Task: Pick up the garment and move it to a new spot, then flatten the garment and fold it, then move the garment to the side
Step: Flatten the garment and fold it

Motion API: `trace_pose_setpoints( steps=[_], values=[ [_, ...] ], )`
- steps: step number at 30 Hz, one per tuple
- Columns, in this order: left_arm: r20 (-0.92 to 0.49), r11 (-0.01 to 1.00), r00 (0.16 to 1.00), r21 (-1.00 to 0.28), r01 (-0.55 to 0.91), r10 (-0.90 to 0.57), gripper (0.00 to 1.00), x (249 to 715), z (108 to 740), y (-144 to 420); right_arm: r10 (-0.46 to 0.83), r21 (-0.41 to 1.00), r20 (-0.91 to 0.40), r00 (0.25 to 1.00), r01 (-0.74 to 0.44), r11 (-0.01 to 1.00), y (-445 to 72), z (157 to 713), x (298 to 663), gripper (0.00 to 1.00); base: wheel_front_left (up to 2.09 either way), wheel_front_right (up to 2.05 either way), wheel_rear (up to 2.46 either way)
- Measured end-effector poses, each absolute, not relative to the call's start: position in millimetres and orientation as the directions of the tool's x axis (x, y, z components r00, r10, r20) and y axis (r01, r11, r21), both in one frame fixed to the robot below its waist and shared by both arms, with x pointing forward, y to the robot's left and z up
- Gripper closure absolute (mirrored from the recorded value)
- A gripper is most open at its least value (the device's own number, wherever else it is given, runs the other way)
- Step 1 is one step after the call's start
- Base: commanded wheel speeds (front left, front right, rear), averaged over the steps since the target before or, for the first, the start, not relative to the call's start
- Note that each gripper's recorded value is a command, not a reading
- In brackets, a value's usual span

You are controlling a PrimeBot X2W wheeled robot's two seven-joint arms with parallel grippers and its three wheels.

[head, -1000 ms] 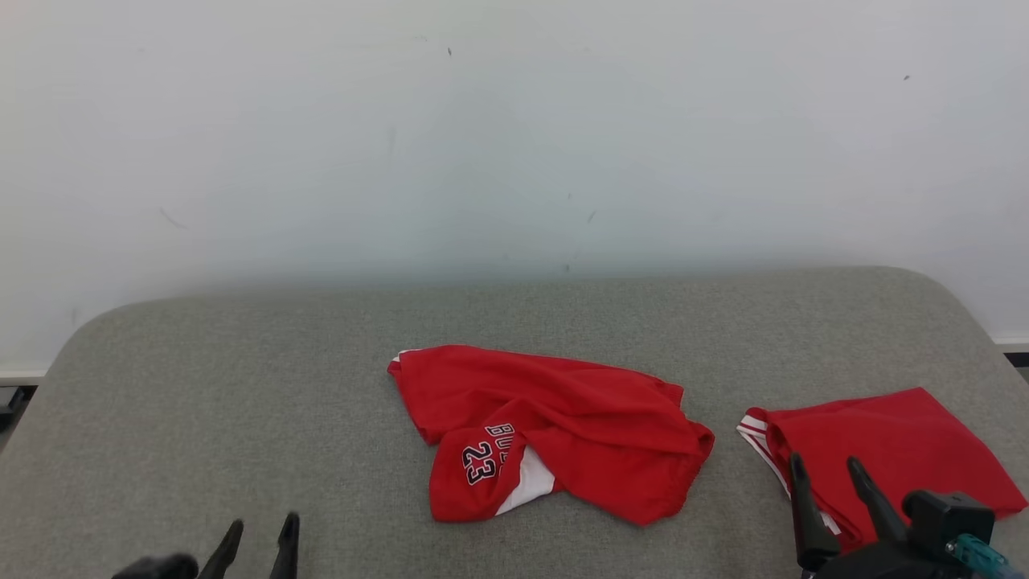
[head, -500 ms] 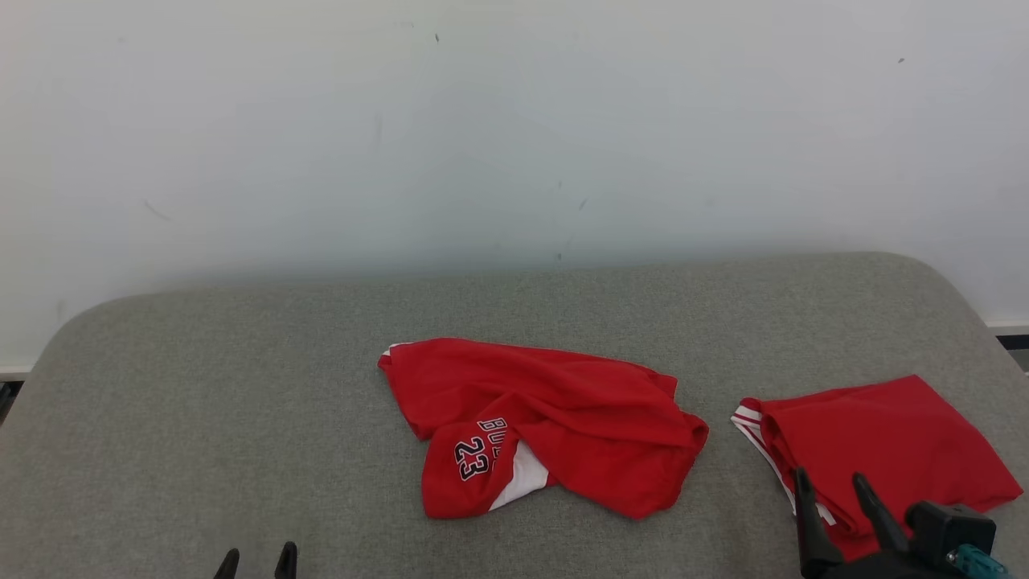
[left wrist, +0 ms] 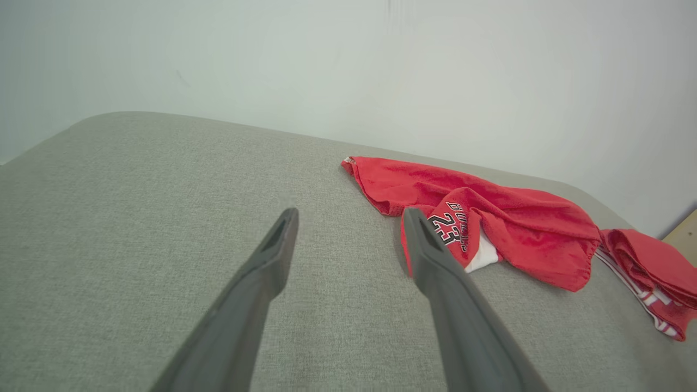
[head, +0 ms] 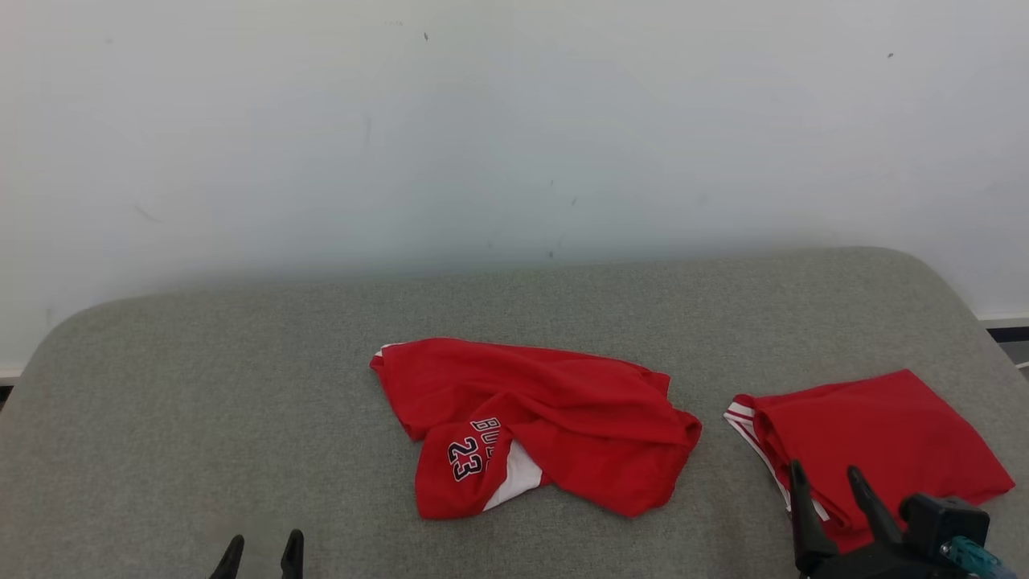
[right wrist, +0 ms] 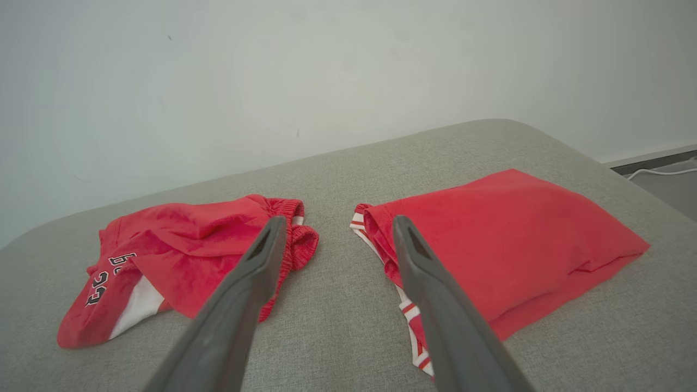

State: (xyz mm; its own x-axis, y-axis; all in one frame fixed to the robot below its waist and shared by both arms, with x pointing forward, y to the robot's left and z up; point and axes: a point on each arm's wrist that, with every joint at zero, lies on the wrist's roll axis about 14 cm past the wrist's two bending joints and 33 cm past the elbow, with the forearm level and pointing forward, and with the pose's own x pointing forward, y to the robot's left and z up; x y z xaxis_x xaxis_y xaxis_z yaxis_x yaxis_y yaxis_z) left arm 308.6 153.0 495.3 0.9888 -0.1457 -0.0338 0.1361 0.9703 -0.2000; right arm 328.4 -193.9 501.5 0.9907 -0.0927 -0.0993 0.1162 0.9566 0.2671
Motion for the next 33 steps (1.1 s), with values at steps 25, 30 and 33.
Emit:
trace_pose_setpoints(
  steps=[25,30,33],
  values=[
    [-0.204,0.742,0.720,-0.053,0.668,-0.663,0.00,332.4,498.5,-5.3,-0.207,0.268,-0.109,0.972,0.229,0.936,-227.3,497.2,306.4,0.00,0.00,0.00,0.00],
    [-0.264,0.609,0.583,-0.020,0.793,-0.768,0.00,326.7,493.8,-60.2,-0.265,0.263,-0.125,0.956,0.289,0.920,-245.0,492.7,293.9,0.00,0.00,0.00,0.00],
    [-0.301,0.536,0.506,-0.021,0.844,-0.808,0.00,320.2,488.2,-90.0,-0.298,0.260,-0.136,0.945,0.324,0.909,-254.8,490.0,286.3,0.00,0.00,0.00,0.00]
  ],
)
